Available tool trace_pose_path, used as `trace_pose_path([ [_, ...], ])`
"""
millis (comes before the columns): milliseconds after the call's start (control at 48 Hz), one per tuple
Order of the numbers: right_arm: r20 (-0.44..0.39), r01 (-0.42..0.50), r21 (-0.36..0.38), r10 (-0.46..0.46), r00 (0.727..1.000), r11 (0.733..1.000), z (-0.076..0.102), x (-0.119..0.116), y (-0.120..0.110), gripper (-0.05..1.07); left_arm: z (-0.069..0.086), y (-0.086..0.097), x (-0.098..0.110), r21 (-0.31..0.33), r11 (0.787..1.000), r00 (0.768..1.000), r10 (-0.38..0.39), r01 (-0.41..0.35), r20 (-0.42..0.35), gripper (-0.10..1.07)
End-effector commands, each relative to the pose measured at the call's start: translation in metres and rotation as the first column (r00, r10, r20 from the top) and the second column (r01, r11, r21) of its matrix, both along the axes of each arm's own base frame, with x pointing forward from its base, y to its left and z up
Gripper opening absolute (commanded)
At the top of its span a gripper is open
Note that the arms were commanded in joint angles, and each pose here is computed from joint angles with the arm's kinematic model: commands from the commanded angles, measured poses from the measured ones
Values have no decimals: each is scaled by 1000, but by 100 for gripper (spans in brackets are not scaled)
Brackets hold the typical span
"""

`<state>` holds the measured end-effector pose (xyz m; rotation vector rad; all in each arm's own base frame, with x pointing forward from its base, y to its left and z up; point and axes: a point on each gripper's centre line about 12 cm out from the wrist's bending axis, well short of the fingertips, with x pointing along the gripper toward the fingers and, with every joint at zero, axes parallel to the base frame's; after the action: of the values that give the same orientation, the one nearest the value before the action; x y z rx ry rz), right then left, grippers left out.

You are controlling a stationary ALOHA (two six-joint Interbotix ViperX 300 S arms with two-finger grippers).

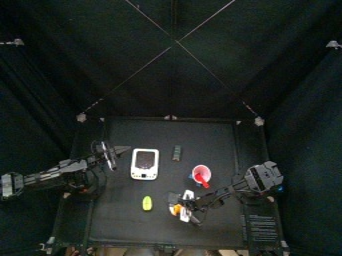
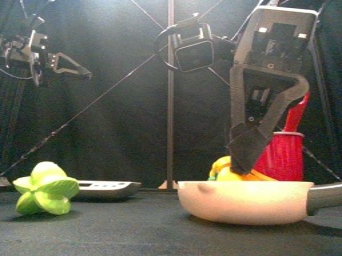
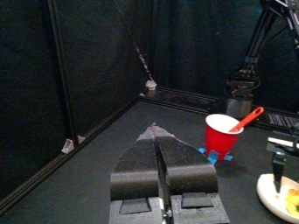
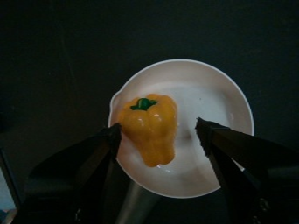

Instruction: Grab squash

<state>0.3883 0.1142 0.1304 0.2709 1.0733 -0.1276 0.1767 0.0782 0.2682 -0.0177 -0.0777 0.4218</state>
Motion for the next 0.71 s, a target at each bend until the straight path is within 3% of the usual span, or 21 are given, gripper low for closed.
trace_pose_path([
  [0,40,-1,15,0,999,1000,13,6,2,98,8,1,2,9,1000,1000,2,-3,21,1],
  [688,-1,2,0,-2,1000,1000,-4,6,0,98,8,1,2,9,1000,1000,2,-3,21,1],
])
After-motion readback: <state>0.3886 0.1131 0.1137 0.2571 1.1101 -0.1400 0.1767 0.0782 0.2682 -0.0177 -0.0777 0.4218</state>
